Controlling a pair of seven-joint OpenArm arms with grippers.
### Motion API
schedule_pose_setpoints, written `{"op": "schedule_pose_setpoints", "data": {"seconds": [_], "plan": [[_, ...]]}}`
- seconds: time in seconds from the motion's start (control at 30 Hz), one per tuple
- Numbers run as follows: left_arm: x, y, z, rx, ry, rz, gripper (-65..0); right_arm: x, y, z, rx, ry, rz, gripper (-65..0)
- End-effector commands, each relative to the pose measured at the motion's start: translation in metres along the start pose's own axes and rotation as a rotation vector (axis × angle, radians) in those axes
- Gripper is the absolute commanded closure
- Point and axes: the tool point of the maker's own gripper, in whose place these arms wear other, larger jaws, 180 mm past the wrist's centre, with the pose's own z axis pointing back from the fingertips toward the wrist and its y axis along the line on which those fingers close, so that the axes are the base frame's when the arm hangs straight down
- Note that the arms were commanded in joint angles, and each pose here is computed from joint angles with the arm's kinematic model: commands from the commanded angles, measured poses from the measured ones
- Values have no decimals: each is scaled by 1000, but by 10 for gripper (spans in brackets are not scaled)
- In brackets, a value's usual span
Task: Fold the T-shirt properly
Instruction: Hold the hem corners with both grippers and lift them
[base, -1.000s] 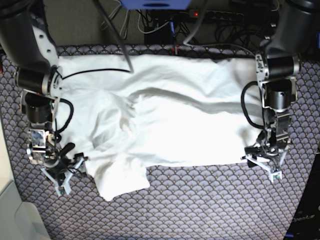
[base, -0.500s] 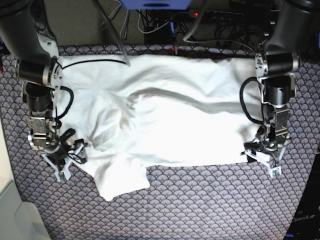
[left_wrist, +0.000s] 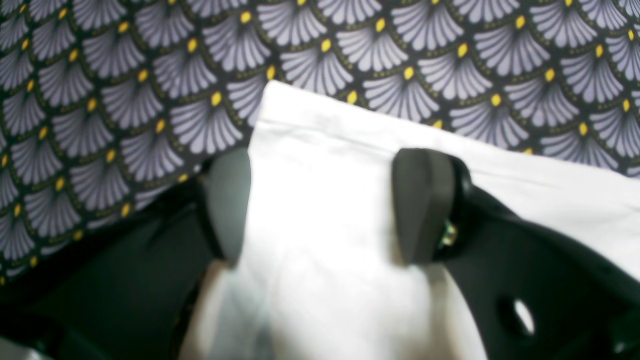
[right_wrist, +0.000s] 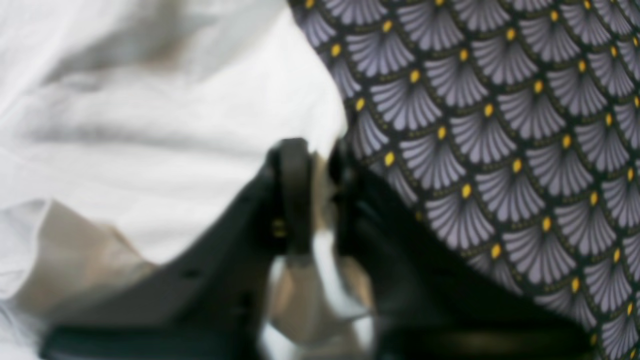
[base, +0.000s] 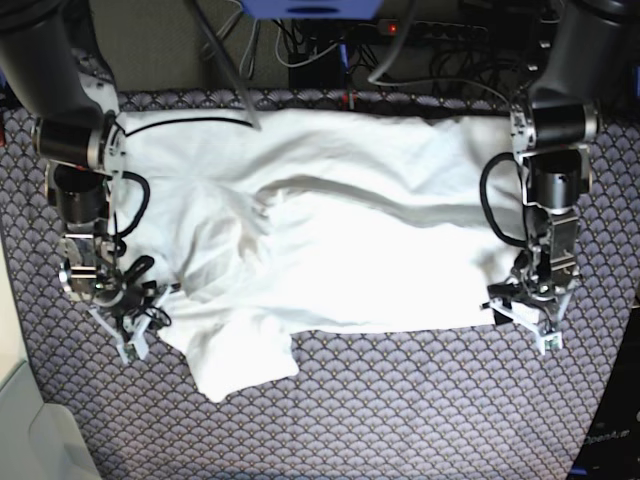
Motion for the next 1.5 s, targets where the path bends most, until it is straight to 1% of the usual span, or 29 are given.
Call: {"op": "schedule_pose_setpoints", "data": {"seconds": [0.0,0.07,0.2,0.27,0.4,0.53,0.63,0.73,0.9,1.0,1.07,1.1,1.13,1.2,1.27,1.3,1.33,1.43,1.47], "plan": [[24,14,3,25,-41,-2,-437,16,-13,3,-30,-17,32,0],[27,19,4,34,-46,-4,-437,15,-10,2,-23,-10,51,0],[32,22,4,38,-56,-2,-437,5,-7,2,-18,5,56,0],[34,22,5,37,-64,-2,-437,2,-6,2,-17,9,55,0],[52,19,5,33,-87,8,-437,2,-5,2,-15,10,55,0],[52,14,5,25,-88,10,-437,2,-5,2,-15,10,55,0],[47,13,4,23,-80,9,-436,1,-6,2,-17,11,55,0],[30,17,1,29,-45,14,-436,2,-6,2,-17,9,55,0],[11,29,-2,45,-4,92,-436,2,-7,3,-18,10,56,0],[9,31,-5,49,-24,94,-434,2,-7,3,-18,10,56,0],[2,30,-6,48,-14,87,-427,2,-7,3,-18,10,56,0],[1,30,-6,47,-13,87,-401,2,-7,3,-18,10,56,0],[0,26,-7,41,-11,86,-356,2,-7,3,-18,10,56,0],[-1,23,-7,36,-9,84,-233,2,-7,3,-18,10,56,0],[1,22,-7,36,-11,84,-91,2,-7,3,-18,10,56,0],[2,22,-7,36,-12,83,-35,2,-7,3,-18,10,56,0],[2,22,-7,35,-11,86,0,2,-7,3,-18,10,56,0],[3,23,-7,39,-15,88,-17,2,-7,3,-18,10,56,0],[4,23,-6,39,-15,88,-11,3,-7,3,-19,7,56,0]]}}
